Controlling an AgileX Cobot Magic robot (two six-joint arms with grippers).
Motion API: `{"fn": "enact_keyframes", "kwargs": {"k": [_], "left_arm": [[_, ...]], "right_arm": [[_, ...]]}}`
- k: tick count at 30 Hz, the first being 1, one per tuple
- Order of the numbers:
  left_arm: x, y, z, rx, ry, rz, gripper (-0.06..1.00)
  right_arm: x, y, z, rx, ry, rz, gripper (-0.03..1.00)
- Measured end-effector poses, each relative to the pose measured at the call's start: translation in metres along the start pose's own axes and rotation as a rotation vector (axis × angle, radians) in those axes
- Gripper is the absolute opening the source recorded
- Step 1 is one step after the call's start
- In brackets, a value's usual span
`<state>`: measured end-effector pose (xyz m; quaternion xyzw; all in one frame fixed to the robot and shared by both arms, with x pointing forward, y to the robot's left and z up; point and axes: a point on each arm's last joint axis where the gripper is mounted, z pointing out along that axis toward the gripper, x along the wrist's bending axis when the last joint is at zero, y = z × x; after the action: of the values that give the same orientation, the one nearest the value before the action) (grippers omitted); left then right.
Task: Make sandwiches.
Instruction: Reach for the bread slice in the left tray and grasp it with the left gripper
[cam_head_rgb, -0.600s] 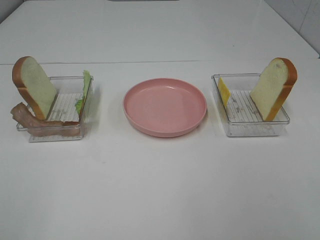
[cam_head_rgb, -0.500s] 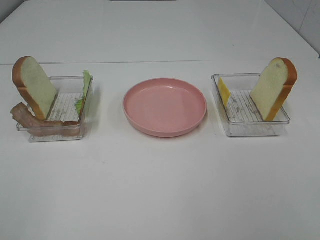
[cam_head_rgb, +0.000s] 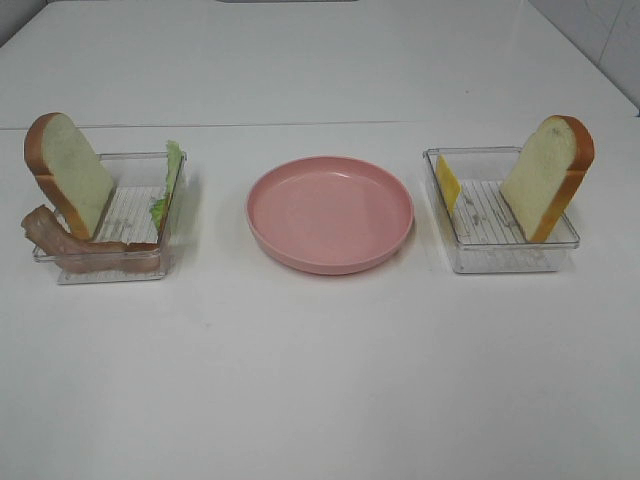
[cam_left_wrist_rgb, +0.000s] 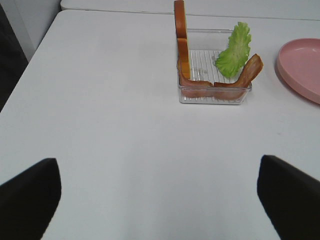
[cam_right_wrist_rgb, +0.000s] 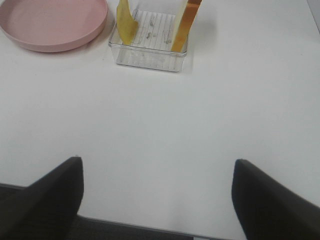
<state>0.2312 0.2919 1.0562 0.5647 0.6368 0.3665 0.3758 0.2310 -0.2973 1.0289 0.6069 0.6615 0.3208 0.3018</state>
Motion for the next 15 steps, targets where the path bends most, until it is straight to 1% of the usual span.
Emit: {"fn": "enact_keyframes", "kwargs": {"k": [5,7,8,9,11,13,14,15], "left_arm": [[0.0,0.009,0.002,-0.005,0.001,-0.002,0.99],[0.0,0.023,0.006,-0.041,0.004,-0.005,0.99],[0.0,0.023,0.006,-0.041,0.004,-0.005,0.99],[0.001,0.033,0.013,-0.043,0.007,-0.009,0.99],[0.001,0.038,0.016,-0.044,0.008,-0.011,0.99],[0.002,0.053,0.03,-0.016,0.009,-0.021,0.99],[0.002,0.053,0.03,-0.016,0.009,-0.021,0.99],[0.003,0.064,0.042,0.02,0.006,-0.037,0.99]], "right_arm": [[0.0,0.0,0.0,0.0,0.0,0.0,0.8],[0.0,0.0,0.0,0.0,0.0,0.0,0.8],[0.0,0.0,0.0,0.0,0.0,0.0,0.8],[0.0,0.0,0.0,0.0,0.0,0.0,0.8],[0.0,0.0,0.0,0.0,0.0,0.0,0.8],[0.0,0.0,0.0,0.0,0.0,0.0,0.8],[0.0,0.0,0.0,0.0,0.0,0.0,0.8],[0.0,0.0,0.0,0.0,0.0,0.0,0.8]]}}
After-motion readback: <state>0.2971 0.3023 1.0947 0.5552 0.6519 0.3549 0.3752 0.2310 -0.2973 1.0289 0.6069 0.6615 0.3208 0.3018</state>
